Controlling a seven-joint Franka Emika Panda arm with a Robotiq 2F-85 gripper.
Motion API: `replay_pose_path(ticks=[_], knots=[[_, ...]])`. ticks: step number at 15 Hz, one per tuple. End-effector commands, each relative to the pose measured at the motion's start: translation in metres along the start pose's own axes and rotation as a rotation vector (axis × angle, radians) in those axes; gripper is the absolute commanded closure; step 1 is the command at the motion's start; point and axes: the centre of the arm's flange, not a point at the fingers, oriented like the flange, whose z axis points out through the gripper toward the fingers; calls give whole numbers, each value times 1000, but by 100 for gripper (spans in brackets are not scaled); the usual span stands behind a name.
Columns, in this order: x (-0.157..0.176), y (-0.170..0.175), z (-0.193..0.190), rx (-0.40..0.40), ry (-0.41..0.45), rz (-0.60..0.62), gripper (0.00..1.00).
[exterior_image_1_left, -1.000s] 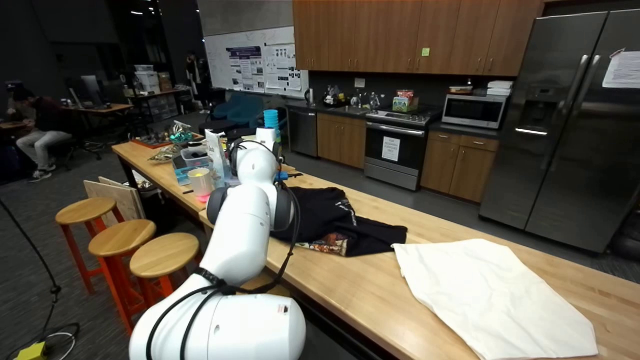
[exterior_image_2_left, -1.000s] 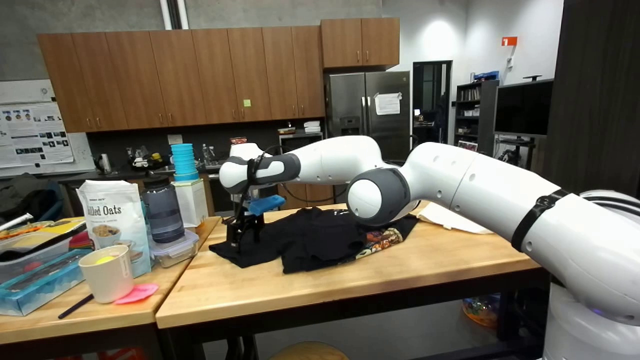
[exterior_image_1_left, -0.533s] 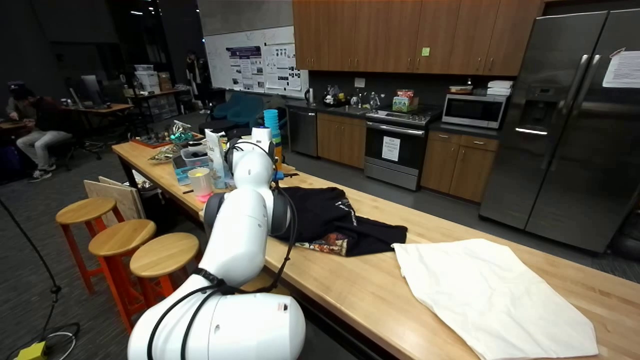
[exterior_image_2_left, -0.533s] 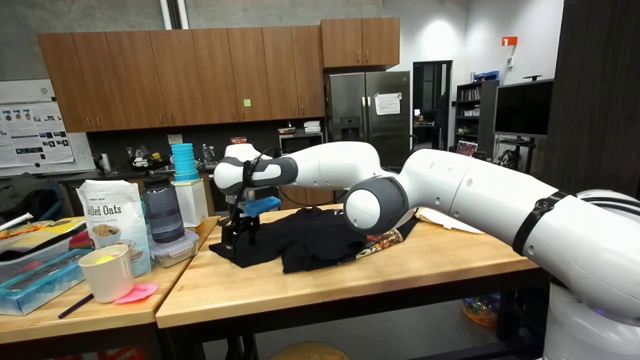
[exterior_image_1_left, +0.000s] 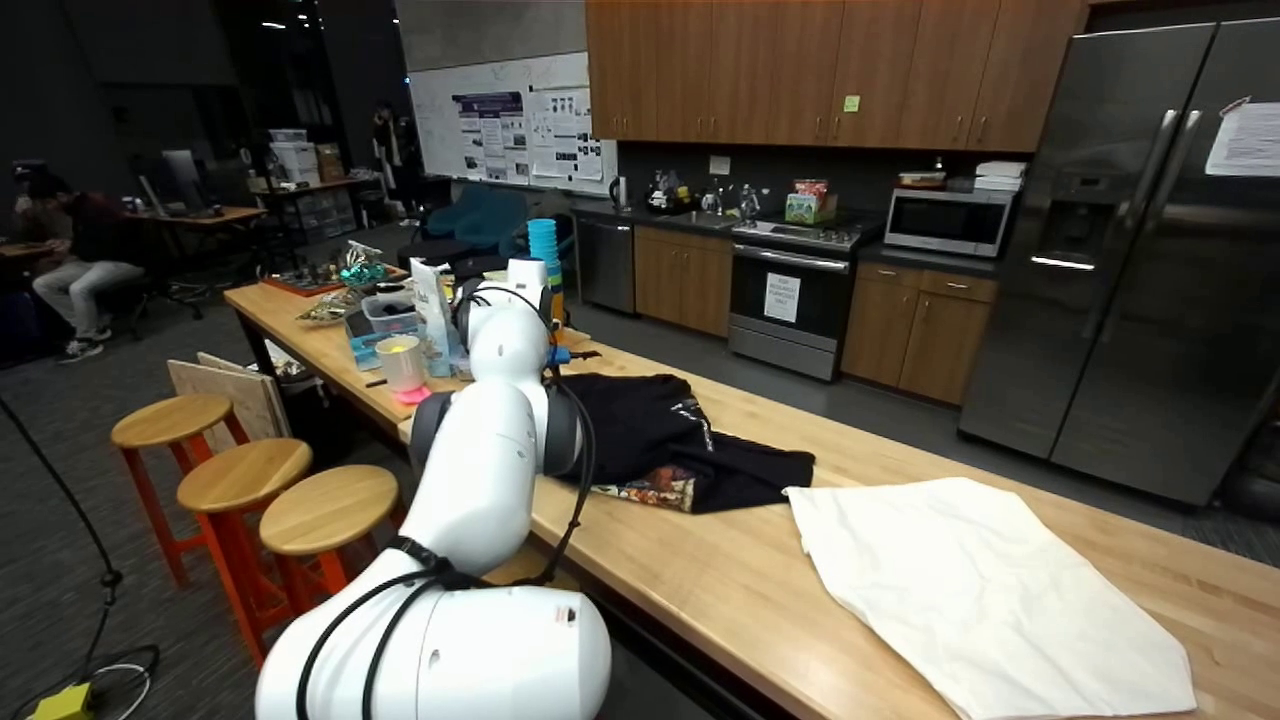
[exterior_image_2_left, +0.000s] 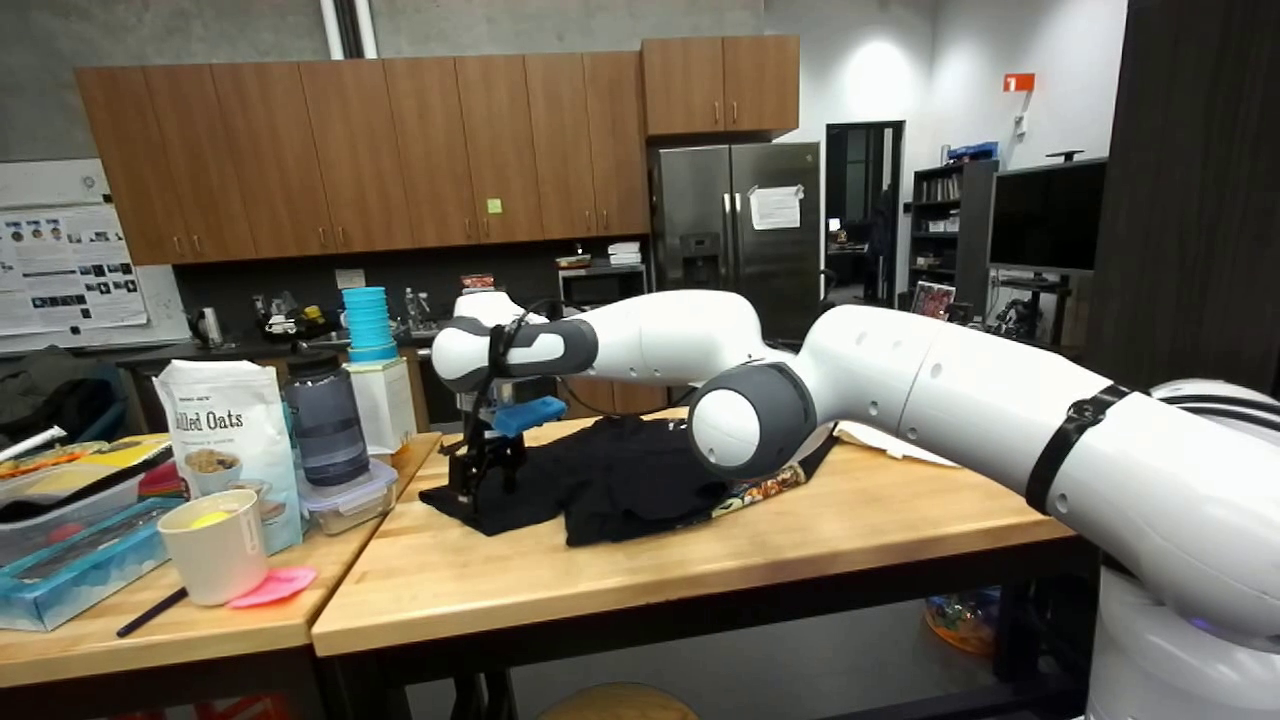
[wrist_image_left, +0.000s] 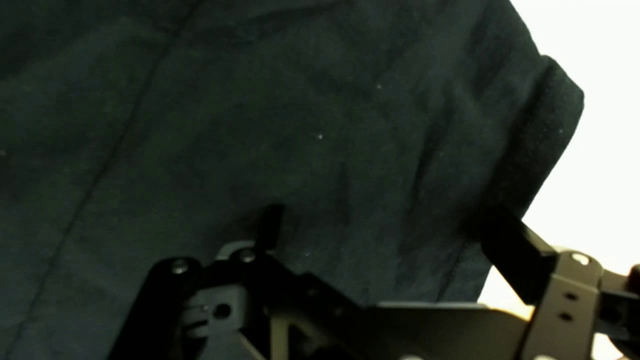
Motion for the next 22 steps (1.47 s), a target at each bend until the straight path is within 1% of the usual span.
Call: replay_pose_path(ticks=[1, 2, 4, 7, 9, 10, 13, 18, 21, 22], knots=[[32, 9, 3, 3, -28, 0, 31], [31, 11, 3, -3, -29, 0, 37], [30, 13, 4, -11, -33, 0, 52], [29, 15, 4, -22, -38, -1, 77], [28, 16, 4, -26, -40, -1, 91], [28, 16, 4, -29, -40, -2, 99], [29, 17, 3, -33, -38, -1, 100], [36, 16, -11, -54, -13, -14, 100], [42, 8, -25, -98, 1, -64, 100], [44, 6, -31, -130, -4, -84, 100]])
